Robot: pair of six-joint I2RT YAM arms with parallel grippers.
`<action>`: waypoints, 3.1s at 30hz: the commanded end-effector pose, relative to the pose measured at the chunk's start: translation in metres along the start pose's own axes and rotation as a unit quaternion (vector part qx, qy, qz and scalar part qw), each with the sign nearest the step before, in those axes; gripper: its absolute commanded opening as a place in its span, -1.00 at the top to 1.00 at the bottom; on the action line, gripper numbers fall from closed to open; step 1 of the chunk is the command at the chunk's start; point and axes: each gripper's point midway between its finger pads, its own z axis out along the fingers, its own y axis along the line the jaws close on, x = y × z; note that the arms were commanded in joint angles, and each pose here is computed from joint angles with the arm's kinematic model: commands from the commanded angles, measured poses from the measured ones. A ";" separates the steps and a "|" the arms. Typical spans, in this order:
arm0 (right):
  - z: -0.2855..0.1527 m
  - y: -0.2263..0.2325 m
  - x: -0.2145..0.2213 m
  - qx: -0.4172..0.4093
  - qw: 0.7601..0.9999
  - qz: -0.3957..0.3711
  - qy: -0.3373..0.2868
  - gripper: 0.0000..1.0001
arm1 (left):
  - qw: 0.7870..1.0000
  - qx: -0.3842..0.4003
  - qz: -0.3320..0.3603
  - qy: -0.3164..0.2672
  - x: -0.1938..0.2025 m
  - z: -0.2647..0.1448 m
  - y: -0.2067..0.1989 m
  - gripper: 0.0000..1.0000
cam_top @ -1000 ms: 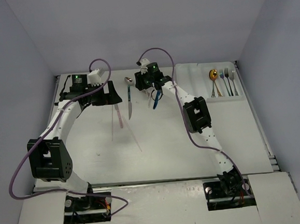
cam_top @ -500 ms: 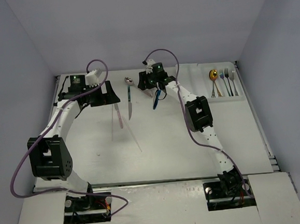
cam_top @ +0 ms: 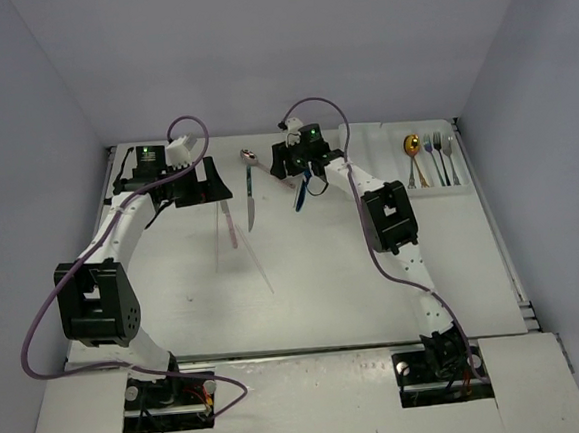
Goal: Sort the eating utensils into containers
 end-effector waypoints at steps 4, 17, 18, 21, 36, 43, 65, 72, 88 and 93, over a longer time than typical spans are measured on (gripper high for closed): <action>-0.011 0.035 -0.018 -0.019 0.998 -0.065 0.000 -0.19 | 0.999 0.018 0.018 -0.032 -0.023 -0.007 -0.011 -0.91; -0.013 0.023 0.026 0.071 0.973 -0.197 0.099 0.01 | 1.000 0.009 0.020 -0.015 -0.018 -0.008 -0.007 -0.91; -0.014 0.025 0.030 0.071 0.970 -0.206 0.107 0.04 | 1.000 0.008 0.019 -0.015 -0.018 -0.008 -0.007 -0.91; -0.018 0.028 0.038 0.067 0.965 -0.219 0.126 0.22 | 1.000 0.007 0.018 -0.014 -0.018 -0.009 -0.007 -0.91; -0.042 0.063 -0.007 0.032 0.986 -0.145 0.082 1.00 | 0.999 -0.007 0.030 -0.019 -0.012 -0.025 -0.011 -0.91; -0.089 0.091 -0.110 0.027 0.996 -0.080 -0.028 1.00 | 0.995 -0.071 0.026 -0.065 -0.022 -0.040 0.003 -0.91; -0.284 -0.103 -0.145 0.300 0.942 0.071 -0.132 1.00 | 0.982 -0.176 0.014 -0.072 -0.024 -0.049 0.041 -0.91; -0.293 -0.136 -0.113 0.324 0.938 0.075 -0.102 1.00 | 0.980 -0.183 0.030 -0.064 -0.020 -0.056 0.041 -0.91; -0.336 -0.216 -0.034 0.369 0.929 0.039 -0.008 1.00 | 0.984 -0.168 0.047 -0.041 -0.011 -0.055 0.038 -0.91; -0.336 -0.232 -0.015 0.370 0.928 0.030 0.017 1.00 | 0.985 -0.158 0.057 -0.036 -0.009 -0.053 0.036 -0.91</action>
